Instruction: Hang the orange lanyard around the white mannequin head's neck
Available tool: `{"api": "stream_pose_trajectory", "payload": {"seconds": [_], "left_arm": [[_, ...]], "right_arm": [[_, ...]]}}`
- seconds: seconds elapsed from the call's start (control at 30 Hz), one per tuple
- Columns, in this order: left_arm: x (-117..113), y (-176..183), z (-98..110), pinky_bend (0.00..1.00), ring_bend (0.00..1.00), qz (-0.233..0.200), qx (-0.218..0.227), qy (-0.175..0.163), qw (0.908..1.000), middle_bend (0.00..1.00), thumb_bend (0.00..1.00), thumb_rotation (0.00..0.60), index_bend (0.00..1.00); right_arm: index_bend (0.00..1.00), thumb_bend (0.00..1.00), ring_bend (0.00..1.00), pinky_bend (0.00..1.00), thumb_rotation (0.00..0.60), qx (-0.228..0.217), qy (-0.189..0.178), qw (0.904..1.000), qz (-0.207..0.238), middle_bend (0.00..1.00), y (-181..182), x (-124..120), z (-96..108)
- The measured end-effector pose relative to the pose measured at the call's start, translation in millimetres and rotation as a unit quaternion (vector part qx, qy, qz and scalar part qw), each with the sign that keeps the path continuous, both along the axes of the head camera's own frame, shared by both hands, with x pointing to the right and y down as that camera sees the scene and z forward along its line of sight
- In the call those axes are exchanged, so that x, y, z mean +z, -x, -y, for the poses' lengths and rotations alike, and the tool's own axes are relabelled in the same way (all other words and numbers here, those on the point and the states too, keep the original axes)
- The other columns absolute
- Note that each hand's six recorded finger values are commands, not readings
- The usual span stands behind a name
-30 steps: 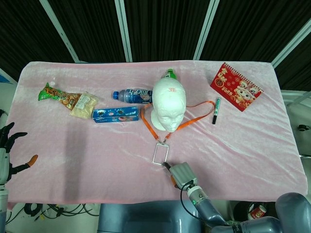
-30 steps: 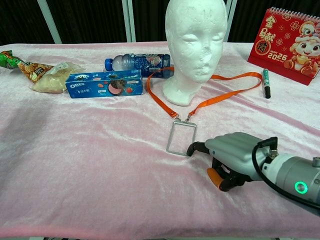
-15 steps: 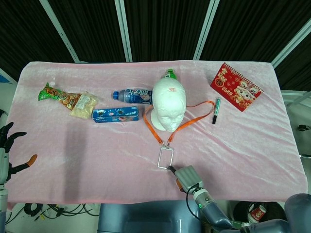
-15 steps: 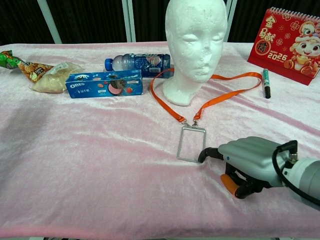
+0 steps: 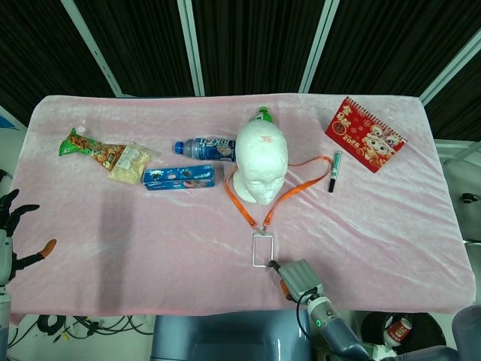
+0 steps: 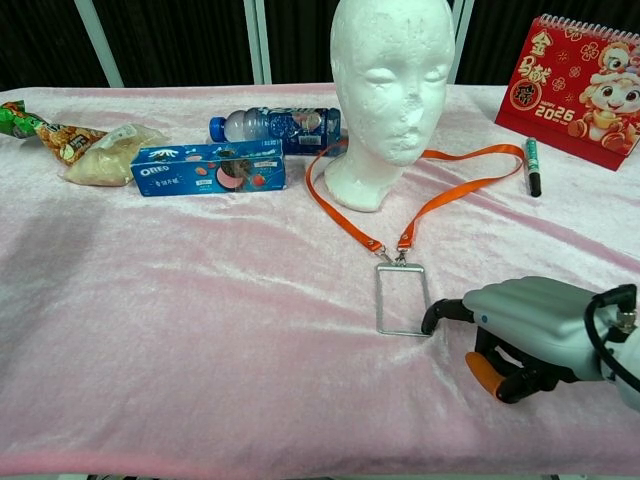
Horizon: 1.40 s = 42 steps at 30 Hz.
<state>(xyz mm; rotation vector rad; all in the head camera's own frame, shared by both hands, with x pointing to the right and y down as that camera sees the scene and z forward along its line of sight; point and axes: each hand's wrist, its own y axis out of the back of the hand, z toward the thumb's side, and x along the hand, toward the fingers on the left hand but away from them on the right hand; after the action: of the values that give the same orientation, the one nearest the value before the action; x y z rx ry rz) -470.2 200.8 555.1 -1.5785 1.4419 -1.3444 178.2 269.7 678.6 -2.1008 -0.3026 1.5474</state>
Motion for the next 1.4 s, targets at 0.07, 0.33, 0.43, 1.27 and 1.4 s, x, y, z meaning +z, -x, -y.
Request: {"api": "stream_pose_trajectory", "payload": {"seconds": [0.07,0.33,0.43,1.27,1.4], "left_arm": [[0,0,0,0.0,0.0,0.001,0.0,0.0,1.0,0.05,0.18,0.6,0.27],[1,0,-1,0.0,0.0,0.004,0.001,0.004,1.0,0.05,0.18,0.6,0.27],[2,0,-1,0.0,0.0,0.005,0.002,0.005,1.0,0.05,0.18,0.6,0.27],[12,-10,-11,0.0,0.0,0.031,0.041,0.053,0.9973,0.05,0.18,0.6,0.27],[11,-14,-15,0.0,0.0,0.032,0.043,0.058,0.9969,0.05,0.18,0.6,0.26]], "right_arm": [[0.27,0.64,0.86,0.78,0.6,0.001,-0.003,1.0,0.0,0.87,-2,-1,0],[0.27,0.64,0.86,0.78,0.6,0.009,-0.007,0.9999,-0.004,0.87,-14,-8,-1],[0.28,0.64,0.86,0.78,0.6,0.009,-0.005,0.9999,-0.006,0.87,-16,-8,-2],[0.11,0.16,0.28,0.27,0.6,0.122,-0.118,0.9838,-0.056,0.16,-120,-70,56],[0.11,0.15,0.24,0.23,0.6,0.151,-0.156,0.9749,-0.049,0.13,-148,-90,60]]}}
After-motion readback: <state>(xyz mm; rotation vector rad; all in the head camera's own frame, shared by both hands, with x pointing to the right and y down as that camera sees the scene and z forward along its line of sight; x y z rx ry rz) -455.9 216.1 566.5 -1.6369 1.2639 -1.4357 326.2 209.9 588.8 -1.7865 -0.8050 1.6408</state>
